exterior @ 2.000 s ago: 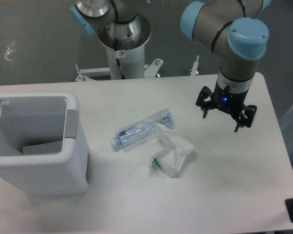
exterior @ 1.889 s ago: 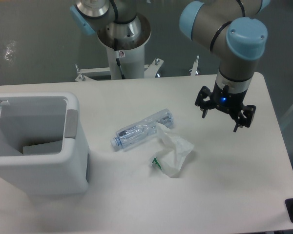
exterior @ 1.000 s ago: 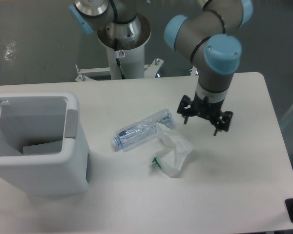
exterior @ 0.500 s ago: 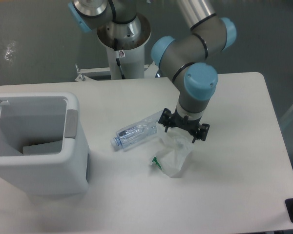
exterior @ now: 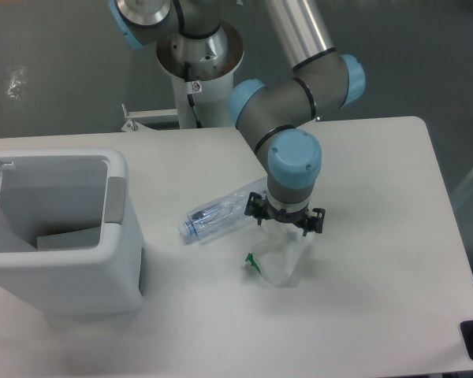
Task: Place the trash in the trash can
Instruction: 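Close the gripper on the plastic bag and lift it, then carry the plastic bag over the white bin and lower it in, then open the gripper to release the bag and withdraw upward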
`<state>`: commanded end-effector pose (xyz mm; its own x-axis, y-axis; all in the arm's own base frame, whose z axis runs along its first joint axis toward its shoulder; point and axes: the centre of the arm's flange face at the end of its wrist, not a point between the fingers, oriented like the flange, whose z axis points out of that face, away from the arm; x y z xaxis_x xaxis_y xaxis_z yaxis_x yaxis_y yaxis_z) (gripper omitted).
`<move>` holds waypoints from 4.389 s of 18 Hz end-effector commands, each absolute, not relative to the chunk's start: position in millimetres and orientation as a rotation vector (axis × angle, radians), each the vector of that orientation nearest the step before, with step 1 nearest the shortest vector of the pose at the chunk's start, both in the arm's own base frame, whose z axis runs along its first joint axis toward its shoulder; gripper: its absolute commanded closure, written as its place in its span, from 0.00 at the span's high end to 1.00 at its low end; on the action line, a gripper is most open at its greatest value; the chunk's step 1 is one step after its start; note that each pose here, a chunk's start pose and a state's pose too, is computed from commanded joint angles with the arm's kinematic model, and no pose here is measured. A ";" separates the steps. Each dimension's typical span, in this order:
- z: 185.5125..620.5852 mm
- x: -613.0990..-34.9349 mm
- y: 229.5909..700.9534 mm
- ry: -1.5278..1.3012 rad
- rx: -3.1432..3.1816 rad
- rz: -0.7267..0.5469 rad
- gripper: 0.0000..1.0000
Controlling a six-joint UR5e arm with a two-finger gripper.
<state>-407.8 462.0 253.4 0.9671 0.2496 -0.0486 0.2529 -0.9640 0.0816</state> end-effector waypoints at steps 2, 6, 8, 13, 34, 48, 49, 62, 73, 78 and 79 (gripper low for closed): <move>243.5 -408.4 462.5 0.417 3.014 -0.041 1.00; 217.6 -406.7 468.7 0.452 2.988 -0.022 1.00; 214.6 -406.9 467.4 0.449 2.976 -0.030 0.97; 215.5 -404.5 470.1 0.430 2.977 -0.031 0.12; 416.4 -444.3 523.3 0.773 3.406 -0.096 0.00; 573.1 -383.6 527.1 1.002 3.750 0.401 0.00; 576.3 -374.4 531.4 0.999 3.751 0.430 0.00; 577.3 -227.8 546.4 0.590 3.786 0.541 0.00; 524.9 -178.7 556.3 0.307 3.716 0.447 0.75; 525.7 -183.8 552.5 0.332 3.706 0.329 1.00; 527.3 -185.8 551.3 0.338 3.708 0.313 1.00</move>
<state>-185.8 551.3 527.3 0.9722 0.1173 0.2027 0.2112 -0.8131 -0.5425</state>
